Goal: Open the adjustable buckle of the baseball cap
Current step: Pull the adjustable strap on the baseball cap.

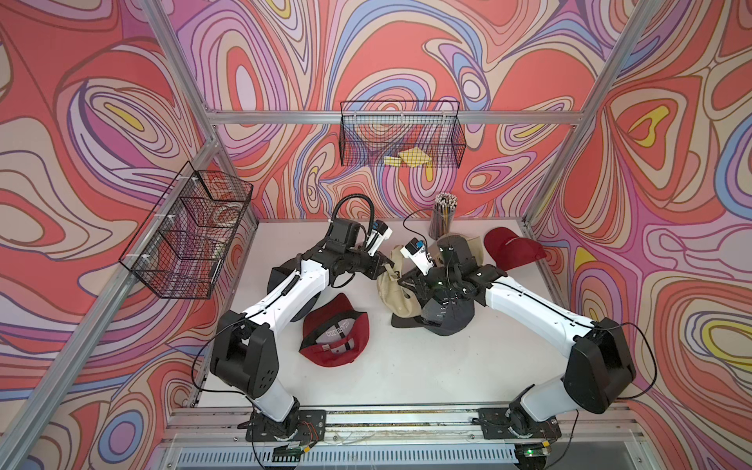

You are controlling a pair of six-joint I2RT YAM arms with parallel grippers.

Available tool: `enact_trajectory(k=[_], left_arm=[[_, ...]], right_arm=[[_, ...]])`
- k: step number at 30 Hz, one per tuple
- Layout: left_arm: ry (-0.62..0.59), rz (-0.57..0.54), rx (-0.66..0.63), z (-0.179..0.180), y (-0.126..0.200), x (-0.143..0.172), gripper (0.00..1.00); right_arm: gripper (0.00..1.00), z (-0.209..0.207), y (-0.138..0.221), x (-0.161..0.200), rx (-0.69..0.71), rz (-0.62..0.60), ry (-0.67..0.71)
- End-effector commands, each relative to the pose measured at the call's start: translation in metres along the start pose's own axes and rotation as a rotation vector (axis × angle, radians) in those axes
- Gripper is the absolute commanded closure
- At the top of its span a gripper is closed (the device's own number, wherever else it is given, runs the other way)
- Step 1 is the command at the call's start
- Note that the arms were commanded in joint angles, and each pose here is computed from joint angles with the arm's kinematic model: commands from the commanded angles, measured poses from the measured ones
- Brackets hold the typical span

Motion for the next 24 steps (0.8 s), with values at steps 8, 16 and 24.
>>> enact_trajectory(k=[8,16,24], left_arm=[[-0.023,-0.013,-0.017,0.001,0.005,-0.011,0.86],[-0.025,-0.026,-0.012,0.015,0.015,-0.012,0.55],[-0.033,-0.041,-0.016,0.033,0.028,-0.009,0.47]], right_arm=[[1.00,0.004,-0.001,-0.007,-0.044,-0.021,0.011],[1.00,0.013,0.006,-0.028,-0.073,-0.065,0.037],[1.00,0.007,0.004,-0.038,-0.081,-0.075,0.071]])
Point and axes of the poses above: each gripper's point midway between its finger pads, its own y axis back along the fingers, its own z axis along the line the jaws close on, x = y × z, the point moved 6 cm from there along y, back along the fingers, and after that the axes turned 11 degrees about -y, right-handed, at the moved point
